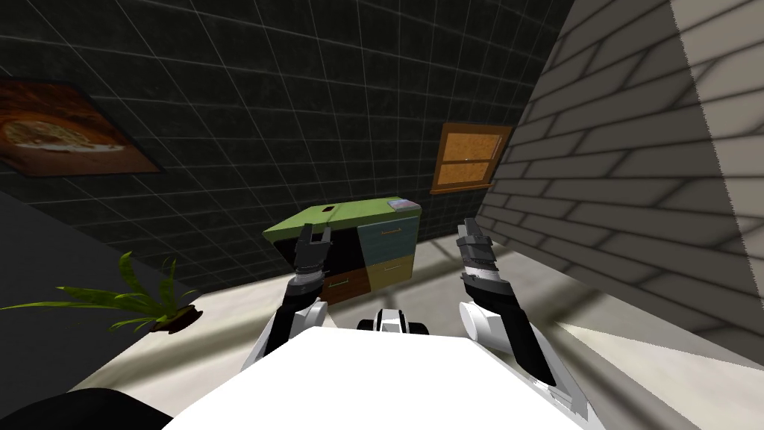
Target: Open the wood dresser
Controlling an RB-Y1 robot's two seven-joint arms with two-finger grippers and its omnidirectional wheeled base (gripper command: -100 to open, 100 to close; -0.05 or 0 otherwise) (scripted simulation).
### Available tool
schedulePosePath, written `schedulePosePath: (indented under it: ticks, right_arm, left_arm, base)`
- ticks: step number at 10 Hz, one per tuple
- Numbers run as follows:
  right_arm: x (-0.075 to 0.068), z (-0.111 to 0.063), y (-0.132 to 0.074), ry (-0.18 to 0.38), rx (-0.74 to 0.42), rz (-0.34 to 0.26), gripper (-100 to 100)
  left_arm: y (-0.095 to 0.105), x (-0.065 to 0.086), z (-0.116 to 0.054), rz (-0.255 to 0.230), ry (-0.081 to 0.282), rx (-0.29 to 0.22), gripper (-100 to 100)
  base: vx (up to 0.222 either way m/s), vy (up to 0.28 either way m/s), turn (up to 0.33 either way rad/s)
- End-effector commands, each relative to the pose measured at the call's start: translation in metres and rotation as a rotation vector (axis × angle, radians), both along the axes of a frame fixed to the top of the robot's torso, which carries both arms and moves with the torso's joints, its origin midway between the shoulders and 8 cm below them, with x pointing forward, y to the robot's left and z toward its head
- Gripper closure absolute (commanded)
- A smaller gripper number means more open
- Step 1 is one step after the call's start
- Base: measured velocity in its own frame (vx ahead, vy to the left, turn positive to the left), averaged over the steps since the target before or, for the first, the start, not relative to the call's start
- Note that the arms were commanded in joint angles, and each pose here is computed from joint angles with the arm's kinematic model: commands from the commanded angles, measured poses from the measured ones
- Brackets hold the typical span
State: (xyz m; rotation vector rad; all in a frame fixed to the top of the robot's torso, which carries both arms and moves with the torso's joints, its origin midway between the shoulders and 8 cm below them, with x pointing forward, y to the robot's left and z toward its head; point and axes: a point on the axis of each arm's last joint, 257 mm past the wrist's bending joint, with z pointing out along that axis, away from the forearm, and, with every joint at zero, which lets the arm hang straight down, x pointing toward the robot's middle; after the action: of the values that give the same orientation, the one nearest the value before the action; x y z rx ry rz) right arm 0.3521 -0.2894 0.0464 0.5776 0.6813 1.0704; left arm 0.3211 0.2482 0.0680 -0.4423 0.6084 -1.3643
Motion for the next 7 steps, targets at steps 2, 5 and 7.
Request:
schedulePosePath:
  ticks: [2, 5, 7]
  right_arm:
    - [0.000, 0.000, 0.000, 0.000, 0.000, 0.000, 0]
    - [0.000, 0.000, 0.000, 0.000, 0.000, 0.000, 0]
    - [0.000, 0.000, 0.000, 0.000, 0.000, 0.000, 0]
  left_arm:
    - [0.006, 0.026, -0.035, 0.002, 0.102, 0.038, -100]
    - [0.017, 0.047, -0.068, 0.024, 0.190, 0.034, -100]
    - [0.023, 0.056, -0.083, 0.036, 0.229, 0.027, -100]
  base:
    - [0.056, -0.125, 0.034]
    - [0.080, -0.125, 0.033]
    - [0.057, -0.110, 0.027]
